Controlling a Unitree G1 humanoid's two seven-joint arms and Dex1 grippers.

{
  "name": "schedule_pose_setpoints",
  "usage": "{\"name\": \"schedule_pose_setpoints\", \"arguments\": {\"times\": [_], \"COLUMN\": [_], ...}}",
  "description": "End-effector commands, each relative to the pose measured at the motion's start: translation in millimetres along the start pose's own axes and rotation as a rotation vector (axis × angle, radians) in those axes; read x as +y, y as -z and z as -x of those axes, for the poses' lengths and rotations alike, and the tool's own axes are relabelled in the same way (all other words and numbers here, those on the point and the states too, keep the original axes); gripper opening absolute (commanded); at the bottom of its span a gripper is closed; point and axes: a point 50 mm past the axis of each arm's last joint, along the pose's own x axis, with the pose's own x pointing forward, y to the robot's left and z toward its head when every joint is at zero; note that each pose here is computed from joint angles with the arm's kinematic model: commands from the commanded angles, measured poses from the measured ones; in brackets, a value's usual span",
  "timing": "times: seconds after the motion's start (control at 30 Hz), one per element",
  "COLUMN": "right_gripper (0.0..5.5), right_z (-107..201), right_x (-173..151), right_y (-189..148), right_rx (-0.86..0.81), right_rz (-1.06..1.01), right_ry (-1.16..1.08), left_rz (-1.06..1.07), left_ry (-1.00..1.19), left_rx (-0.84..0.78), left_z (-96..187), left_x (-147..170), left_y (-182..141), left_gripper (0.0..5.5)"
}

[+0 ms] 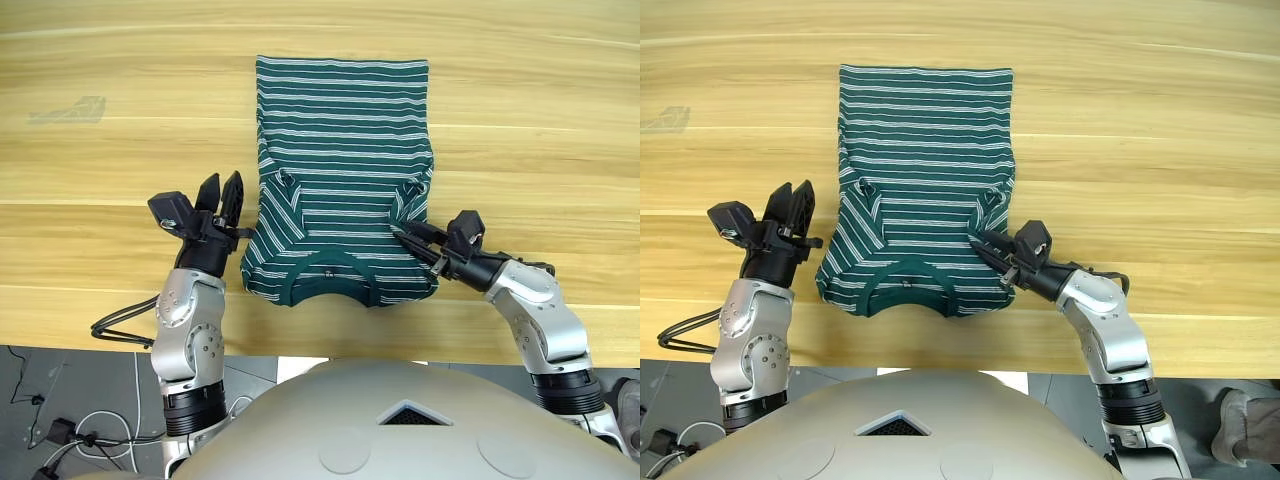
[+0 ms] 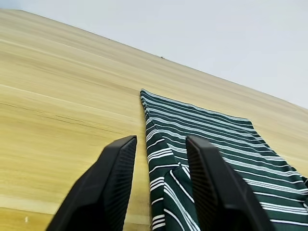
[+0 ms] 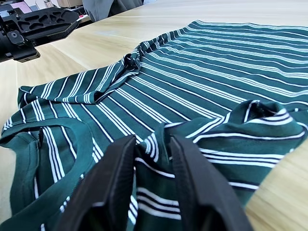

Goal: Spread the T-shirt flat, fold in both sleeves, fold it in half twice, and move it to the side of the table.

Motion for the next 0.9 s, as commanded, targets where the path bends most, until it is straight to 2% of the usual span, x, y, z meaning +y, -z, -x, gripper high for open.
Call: {"name": "schedule_pose_setpoints", "arguments": {"times": [0.03,0.37,0.63,0.73,0.9], "right_gripper": [2.08,3.75,5.30,5.37,5.37], "right_z": [1.8,1.0,14.7,19.0,6.7], "right_x": [11.8,24.2,-28.2,-47.9,-75.4], "right_y": [-0.4,7.5,-21.9,-27.6,-28.9], "right_rx": [-0.025,-0.011,-0.150,-0.165,-0.131], "right_rz": [-0.039,-0.061,0.032,0.113,0.313], "right_ry": [-0.104,-0.196,0.054,0.183,0.450], "left_rz": [-0.011,-0.037,-0.056,-0.058,-0.060], "left_ry": [0.001,0.002,0.006,0.003,0.004], "left_rx": [0.022,0.024,0.017,0.018,0.015], "left_z": [0.0,-5.5,-7.9,-6.9,-7.0], "left_x": [-0.8,-3.0,-2.3,-1.4,-1.6], "left_y": [3.6,2.1,-2.0,-2.0,-2.1], "left_gripper": [1.91,1.91,1.91,1.91,1.91]}}
